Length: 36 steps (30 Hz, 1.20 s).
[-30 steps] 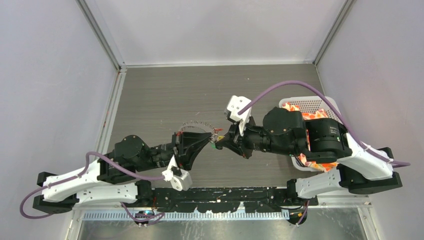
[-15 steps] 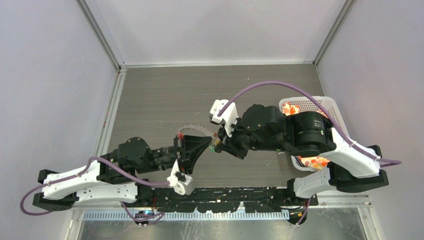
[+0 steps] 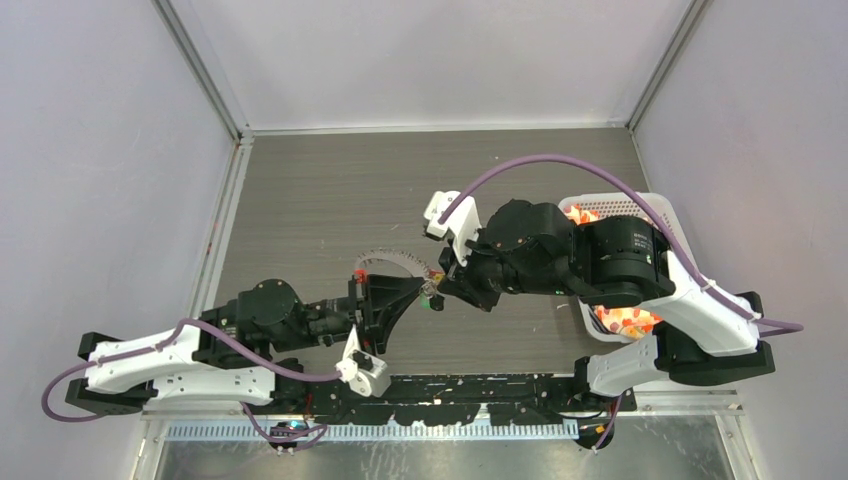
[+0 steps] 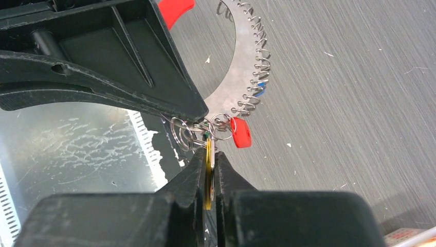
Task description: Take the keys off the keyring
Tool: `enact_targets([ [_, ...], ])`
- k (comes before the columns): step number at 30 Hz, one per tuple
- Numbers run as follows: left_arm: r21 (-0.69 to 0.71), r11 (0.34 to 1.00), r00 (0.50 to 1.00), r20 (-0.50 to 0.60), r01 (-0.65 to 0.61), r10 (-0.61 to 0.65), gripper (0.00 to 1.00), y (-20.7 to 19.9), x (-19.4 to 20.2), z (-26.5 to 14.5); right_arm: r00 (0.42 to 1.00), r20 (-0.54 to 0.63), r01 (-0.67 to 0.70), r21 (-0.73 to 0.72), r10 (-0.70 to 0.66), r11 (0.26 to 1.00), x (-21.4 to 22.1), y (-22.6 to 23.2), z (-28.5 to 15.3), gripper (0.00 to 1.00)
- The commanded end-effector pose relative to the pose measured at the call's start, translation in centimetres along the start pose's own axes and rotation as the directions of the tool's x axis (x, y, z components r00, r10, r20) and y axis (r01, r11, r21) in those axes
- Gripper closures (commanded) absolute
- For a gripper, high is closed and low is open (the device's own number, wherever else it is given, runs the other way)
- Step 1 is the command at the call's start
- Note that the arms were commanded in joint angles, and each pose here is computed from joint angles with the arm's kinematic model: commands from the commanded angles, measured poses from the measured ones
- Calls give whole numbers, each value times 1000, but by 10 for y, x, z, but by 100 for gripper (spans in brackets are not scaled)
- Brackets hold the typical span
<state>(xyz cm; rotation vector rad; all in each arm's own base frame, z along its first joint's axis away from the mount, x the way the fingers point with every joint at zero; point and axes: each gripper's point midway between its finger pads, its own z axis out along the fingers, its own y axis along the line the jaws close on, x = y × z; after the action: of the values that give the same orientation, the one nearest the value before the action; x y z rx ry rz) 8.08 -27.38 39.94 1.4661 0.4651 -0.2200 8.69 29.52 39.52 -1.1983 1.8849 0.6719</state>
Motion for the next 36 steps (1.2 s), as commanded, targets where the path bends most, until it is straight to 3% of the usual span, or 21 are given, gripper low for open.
enact_targets([
  [1, -82, 996, 999, 48, 29, -25, 100, 19, -11, -8, 996, 91, -16, 30, 13, 999, -21, -8, -9, 99],
  [13, -251, 949, 982, 41, 190, -185, 100, 36, 0, -15, 991, 129, -36, 0, 35, 999, -23, -5, -19, 99],
  [22, -439, 808, 917, 131, 394, -376, 100, 56, 10, -24, 987, 156, -36, -59, 45, 998, -26, 4, -23, 99],
  [36, -512, 580, 753, 236, 634, -614, 100, 59, 24, -19, 994, 105, -22, -161, 40, 987, -15, 28, 8, 99],
])
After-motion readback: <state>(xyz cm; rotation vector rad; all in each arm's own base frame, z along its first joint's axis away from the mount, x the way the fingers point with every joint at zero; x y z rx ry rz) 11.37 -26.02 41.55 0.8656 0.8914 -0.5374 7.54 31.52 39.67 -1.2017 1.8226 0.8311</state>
